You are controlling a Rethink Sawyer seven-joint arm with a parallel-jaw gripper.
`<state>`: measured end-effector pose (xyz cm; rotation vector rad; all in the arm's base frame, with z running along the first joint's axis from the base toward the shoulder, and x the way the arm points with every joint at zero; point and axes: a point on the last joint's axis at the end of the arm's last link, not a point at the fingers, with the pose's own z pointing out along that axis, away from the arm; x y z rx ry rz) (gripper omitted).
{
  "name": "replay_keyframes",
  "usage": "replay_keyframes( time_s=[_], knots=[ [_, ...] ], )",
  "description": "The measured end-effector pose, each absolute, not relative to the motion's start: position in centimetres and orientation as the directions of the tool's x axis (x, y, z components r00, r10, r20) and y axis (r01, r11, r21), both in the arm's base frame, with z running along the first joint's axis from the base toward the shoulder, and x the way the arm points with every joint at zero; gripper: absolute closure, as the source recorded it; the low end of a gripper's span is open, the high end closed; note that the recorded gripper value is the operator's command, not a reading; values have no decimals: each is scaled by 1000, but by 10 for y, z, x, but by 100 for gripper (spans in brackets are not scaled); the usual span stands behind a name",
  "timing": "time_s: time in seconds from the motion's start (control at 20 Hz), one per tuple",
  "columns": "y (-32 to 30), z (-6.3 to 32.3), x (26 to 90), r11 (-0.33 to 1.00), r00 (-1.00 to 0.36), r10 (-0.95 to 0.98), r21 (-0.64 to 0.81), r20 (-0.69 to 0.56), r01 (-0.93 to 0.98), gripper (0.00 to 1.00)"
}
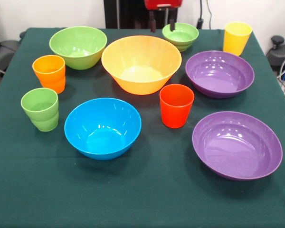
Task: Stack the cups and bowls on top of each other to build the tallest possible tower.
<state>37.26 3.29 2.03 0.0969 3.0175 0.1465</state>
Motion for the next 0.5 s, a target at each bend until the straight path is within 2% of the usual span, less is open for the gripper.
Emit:
replay_keyframes(
  time_s=[0.5],
  knots=[
    [3,8,347,989,-994,79,127,-75,69,0]
  ],
)
